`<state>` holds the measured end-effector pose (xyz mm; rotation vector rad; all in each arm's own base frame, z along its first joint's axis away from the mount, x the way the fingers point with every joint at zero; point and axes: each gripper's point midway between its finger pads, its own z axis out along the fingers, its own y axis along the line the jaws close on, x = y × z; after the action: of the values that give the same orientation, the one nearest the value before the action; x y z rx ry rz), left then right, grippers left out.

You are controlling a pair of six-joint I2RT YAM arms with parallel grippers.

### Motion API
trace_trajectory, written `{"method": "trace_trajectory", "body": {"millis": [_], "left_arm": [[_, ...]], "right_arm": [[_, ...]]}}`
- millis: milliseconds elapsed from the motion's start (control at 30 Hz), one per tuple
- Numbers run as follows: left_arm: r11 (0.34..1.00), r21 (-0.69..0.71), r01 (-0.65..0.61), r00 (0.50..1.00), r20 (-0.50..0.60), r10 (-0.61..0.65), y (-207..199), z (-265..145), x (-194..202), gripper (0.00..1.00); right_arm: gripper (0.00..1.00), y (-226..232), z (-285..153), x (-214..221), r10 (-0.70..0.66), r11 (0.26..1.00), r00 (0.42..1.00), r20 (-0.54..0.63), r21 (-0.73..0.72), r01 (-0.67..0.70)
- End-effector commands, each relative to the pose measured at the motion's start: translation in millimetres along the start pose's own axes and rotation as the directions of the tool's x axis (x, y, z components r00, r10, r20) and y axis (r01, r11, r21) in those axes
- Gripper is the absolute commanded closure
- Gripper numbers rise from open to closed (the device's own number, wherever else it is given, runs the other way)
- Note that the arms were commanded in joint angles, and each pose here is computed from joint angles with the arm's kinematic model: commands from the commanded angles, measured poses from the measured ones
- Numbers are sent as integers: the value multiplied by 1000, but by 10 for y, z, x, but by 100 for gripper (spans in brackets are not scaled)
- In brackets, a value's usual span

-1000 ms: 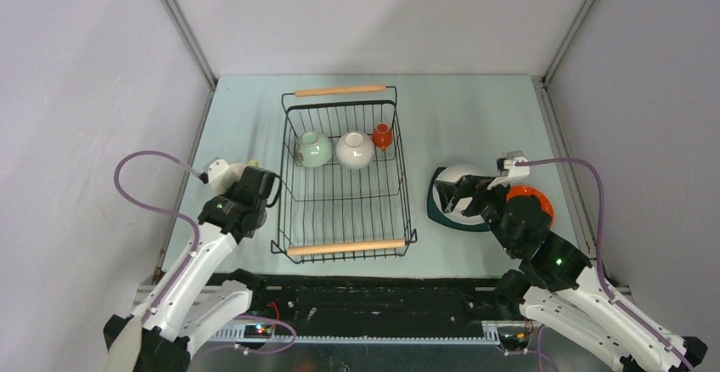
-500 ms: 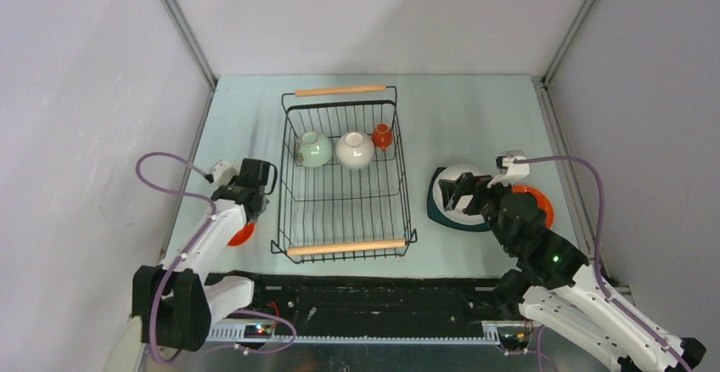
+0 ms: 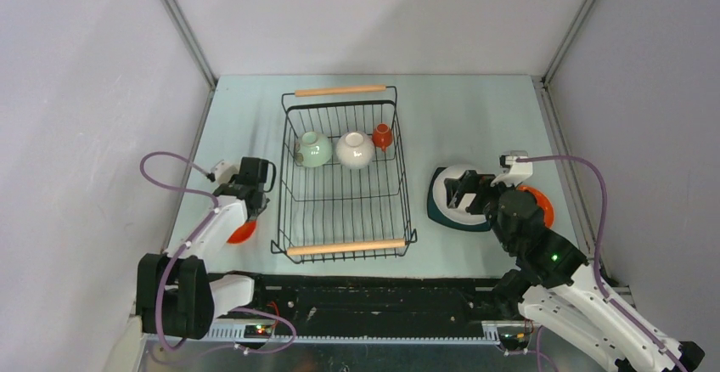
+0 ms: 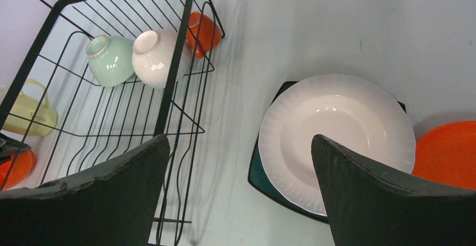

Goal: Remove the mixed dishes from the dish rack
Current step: Place the bowl at the center of the board.

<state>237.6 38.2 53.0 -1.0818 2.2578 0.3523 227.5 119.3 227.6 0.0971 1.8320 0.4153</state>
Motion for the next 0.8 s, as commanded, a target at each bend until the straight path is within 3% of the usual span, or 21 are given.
{"method": "trace_trajectory", "body": {"millis": [0,333,767], "left_arm": [[1000,5,7,1000,23,-7,41,12,-25,77],[999,22,43,998,49,-44,91,-29,-32,63],[976,185,119,985,102,-139,78,-300,-121,25]], "right_arm": [[1,-71,-6,-6,29,999,1000,9,36,-29],[1,-191,-10,175,53,995,998,-37,89,-50],[1,-286,-49,237,78,990,996,-44,122,-72]]}}
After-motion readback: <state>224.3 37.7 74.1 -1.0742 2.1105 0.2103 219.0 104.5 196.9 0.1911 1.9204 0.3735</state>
